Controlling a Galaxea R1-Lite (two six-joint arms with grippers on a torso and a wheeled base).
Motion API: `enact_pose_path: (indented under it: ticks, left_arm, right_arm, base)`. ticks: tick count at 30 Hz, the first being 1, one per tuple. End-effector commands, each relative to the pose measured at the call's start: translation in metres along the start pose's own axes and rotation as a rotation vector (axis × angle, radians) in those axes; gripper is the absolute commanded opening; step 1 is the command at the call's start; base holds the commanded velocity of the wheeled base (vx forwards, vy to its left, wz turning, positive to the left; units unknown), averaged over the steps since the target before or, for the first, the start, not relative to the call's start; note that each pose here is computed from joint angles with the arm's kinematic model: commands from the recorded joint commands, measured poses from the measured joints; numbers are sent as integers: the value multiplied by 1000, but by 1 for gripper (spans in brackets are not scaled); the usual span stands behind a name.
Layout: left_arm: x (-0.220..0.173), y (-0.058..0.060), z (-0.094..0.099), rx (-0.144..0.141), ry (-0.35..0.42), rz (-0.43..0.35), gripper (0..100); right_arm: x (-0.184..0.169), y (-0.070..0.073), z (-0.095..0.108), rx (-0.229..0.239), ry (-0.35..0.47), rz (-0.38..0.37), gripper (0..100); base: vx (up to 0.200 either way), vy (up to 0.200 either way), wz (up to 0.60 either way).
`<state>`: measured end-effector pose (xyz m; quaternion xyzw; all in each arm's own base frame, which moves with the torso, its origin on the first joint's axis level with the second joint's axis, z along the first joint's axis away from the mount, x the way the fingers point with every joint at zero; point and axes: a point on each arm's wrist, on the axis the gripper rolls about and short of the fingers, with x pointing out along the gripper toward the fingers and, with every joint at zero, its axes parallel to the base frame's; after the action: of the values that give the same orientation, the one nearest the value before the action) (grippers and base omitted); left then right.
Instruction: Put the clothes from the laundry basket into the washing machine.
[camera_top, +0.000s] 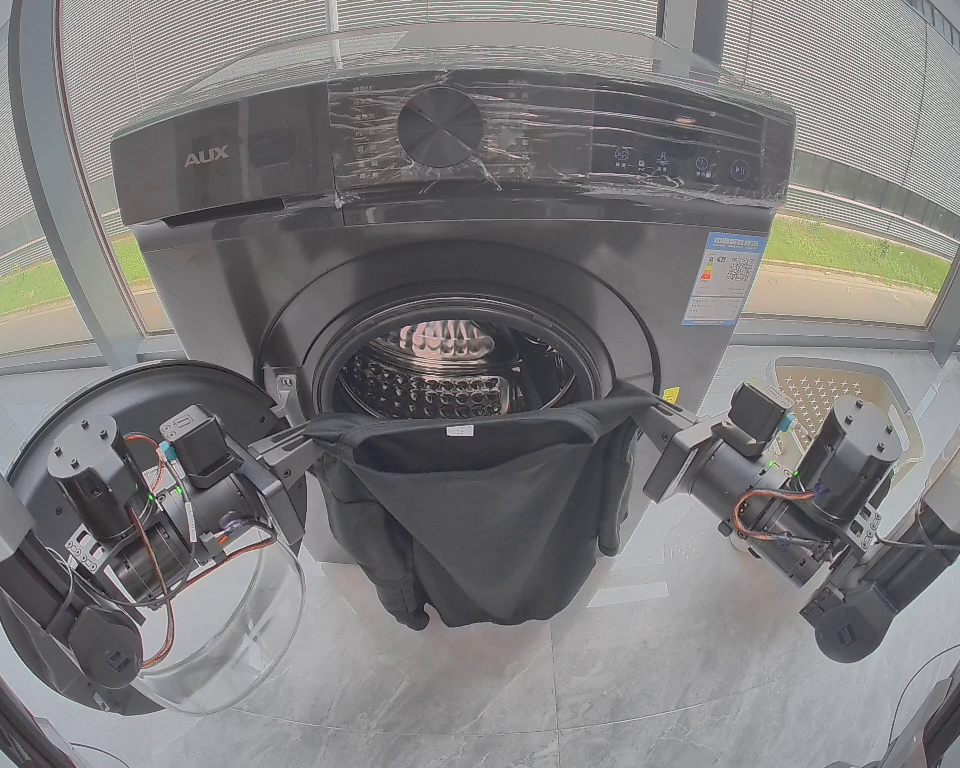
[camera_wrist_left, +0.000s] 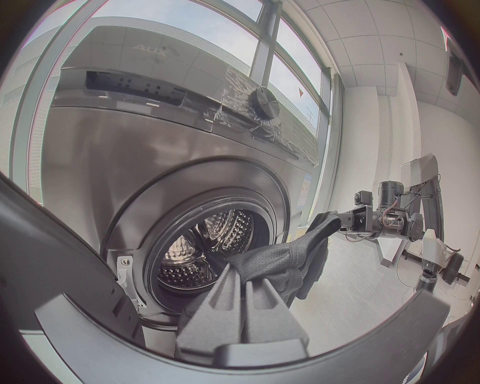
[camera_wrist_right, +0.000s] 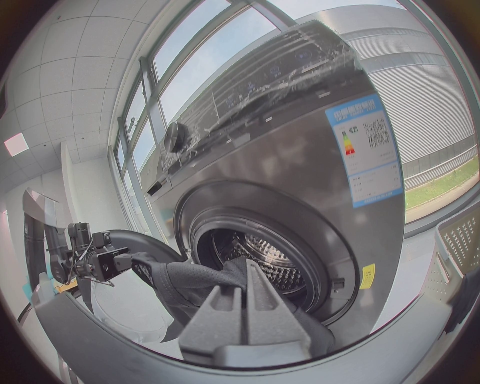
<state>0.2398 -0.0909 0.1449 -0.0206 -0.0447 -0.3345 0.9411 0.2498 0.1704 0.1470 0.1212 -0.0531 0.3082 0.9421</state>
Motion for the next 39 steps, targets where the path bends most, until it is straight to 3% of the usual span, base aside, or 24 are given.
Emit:
enact_pose_path:
  ticks: [1,14,18,22,39]
  left_arm:
    - [-4,-1,10,9,-36,1,0]
    - [-5,-2,18,13,-67,-4,0]
    - [-3,-3,20,-7,-77,-13,0]
    - [-4,-5,25,-38,-93,-15,0]
    - [-5,-4,24,-37,-92,-11,0]
  right_arm:
    - [4,5,15,1,-66,-8,0]
    - [6,13,38,5,-153,13,0]
    - [9,14,45,8,-184,-9,0]
    - [10,17,45,12,-186,-12,0]
    - [8,17,38,12,-160,-14,0]
  base:
    - [0,0,0]
    - [0,0,0]
    - [0,0,0]
    - [0,0,0]
    - [0,0,0]
